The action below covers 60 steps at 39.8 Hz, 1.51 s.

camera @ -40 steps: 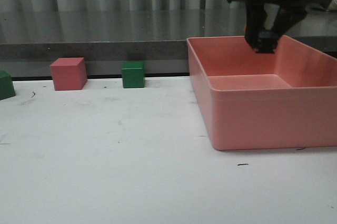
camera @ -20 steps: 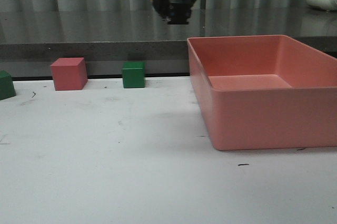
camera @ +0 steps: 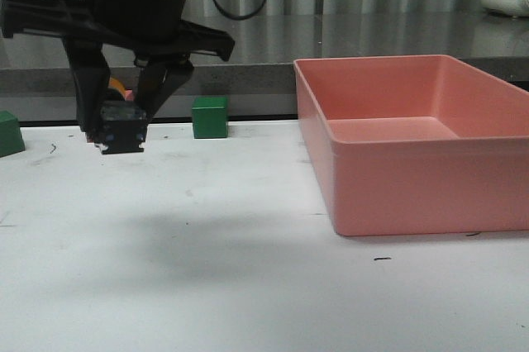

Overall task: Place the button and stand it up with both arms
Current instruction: 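Grasp the button with the right gripper and lift it out of the bin, then lower the button onto the table and open the right gripper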

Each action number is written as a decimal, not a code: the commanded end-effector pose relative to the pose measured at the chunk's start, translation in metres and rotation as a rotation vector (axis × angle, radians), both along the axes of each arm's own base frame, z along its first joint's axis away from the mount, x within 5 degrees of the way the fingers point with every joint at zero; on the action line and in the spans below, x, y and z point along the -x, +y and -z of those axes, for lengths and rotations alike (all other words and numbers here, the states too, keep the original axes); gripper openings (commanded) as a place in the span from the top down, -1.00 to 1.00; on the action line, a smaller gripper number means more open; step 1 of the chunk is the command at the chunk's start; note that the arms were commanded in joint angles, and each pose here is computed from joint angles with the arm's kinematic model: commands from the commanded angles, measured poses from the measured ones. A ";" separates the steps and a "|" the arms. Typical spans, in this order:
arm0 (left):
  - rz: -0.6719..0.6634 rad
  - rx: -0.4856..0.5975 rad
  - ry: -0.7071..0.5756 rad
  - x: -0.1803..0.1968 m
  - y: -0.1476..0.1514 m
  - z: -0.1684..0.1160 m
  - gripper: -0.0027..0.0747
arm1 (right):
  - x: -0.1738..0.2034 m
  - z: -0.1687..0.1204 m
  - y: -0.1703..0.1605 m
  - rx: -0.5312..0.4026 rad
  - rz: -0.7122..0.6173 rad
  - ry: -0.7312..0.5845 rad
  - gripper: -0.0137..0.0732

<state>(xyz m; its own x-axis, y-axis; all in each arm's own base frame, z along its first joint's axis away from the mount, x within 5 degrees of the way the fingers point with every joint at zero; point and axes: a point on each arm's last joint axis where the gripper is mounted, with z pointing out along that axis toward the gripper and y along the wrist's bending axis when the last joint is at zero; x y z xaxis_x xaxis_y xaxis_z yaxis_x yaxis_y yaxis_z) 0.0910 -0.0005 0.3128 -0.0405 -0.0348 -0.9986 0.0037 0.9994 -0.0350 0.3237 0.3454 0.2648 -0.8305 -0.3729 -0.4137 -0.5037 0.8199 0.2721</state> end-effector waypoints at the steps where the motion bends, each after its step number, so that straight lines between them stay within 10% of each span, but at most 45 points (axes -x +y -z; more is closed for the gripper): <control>1: -0.006 0.009 -0.102 0.000 0.001 -0.019 -0.67 | -0.004 -0.029 -0.002 -0.100 0.063 -0.056 0.12; 36: -0.006 0.009 -0.102 0.000 0.001 -0.019 -0.67 | -0.032 0.052 0.008 0.001 0.285 0.023 0.11; 51: -0.006 0.009 -0.102 0.000 0.001 -0.019 -0.67 | -0.028 0.036 0.003 0.001 0.287 0.026 -0.34; 60: -0.006 0.009 -0.102 0.000 0.001 -0.019 -0.67 | -0.017 -0.014 -0.009 -0.055 0.285 -0.024 0.22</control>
